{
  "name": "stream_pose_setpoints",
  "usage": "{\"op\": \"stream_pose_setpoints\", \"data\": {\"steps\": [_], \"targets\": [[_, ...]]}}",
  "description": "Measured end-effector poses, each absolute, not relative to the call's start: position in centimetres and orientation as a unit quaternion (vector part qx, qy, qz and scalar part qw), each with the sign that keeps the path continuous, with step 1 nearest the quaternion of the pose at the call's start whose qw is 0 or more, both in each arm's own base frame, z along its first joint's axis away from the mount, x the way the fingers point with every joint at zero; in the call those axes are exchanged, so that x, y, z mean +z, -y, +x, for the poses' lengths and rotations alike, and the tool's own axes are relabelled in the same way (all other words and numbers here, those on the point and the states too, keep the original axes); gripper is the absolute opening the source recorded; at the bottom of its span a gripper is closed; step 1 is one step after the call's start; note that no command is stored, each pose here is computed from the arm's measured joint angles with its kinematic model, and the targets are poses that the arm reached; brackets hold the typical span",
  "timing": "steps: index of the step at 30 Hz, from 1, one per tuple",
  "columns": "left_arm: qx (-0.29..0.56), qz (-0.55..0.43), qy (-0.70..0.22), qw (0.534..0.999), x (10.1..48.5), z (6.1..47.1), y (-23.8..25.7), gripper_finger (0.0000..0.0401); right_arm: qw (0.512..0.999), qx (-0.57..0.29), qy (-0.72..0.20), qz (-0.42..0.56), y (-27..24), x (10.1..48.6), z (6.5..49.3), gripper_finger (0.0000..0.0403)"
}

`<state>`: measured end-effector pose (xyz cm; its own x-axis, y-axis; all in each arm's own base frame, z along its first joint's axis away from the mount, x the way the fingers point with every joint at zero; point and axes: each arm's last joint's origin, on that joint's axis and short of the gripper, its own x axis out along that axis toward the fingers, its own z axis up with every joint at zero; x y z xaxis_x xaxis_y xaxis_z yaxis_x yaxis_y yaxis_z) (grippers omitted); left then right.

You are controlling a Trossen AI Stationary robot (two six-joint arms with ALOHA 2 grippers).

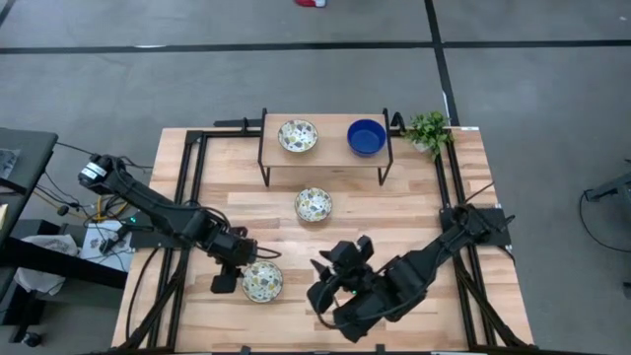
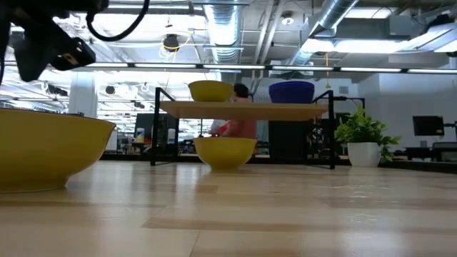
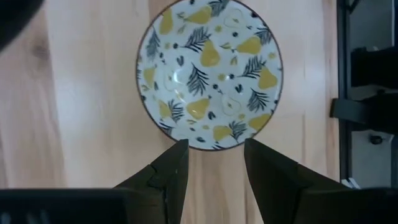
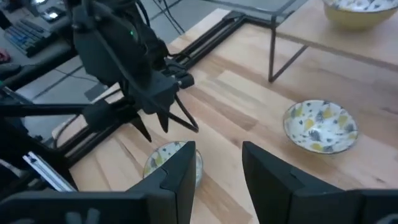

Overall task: Pick & Place Mini bowls
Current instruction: Stack the bottom white patterned bowl on the white patterned bowl on the shelf

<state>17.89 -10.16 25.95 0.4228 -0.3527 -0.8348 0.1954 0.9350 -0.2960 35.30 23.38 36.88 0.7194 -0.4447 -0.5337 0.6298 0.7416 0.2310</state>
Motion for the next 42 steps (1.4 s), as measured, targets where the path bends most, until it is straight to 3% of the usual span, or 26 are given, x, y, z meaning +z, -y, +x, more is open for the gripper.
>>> {"op": "stream_pose_setpoints", "data": {"steps": [24, 33, 42], "targets": [[-0.163, -0.066, -0.513, 0.840, 25.7, 17.7, 11.1, 0.0154, 0.904, -0.276, -0.222, 0.238, -24.6, 35.4, 37.2, 0.0119], [-0.163, -0.068, -0.512, 0.841, 25.7, 17.7, 11.1, 0.0154, 0.901, -0.295, -0.234, 0.214, -22.3, 35.3, 38.4, 0.0119], [-0.160, -0.073, -0.505, 0.845, 25.8, 18.0, 11.0, 0.0154, 0.911, -0.248, -0.295, 0.147, -21.4, 35.1, 39.1, 0.0119]]}}
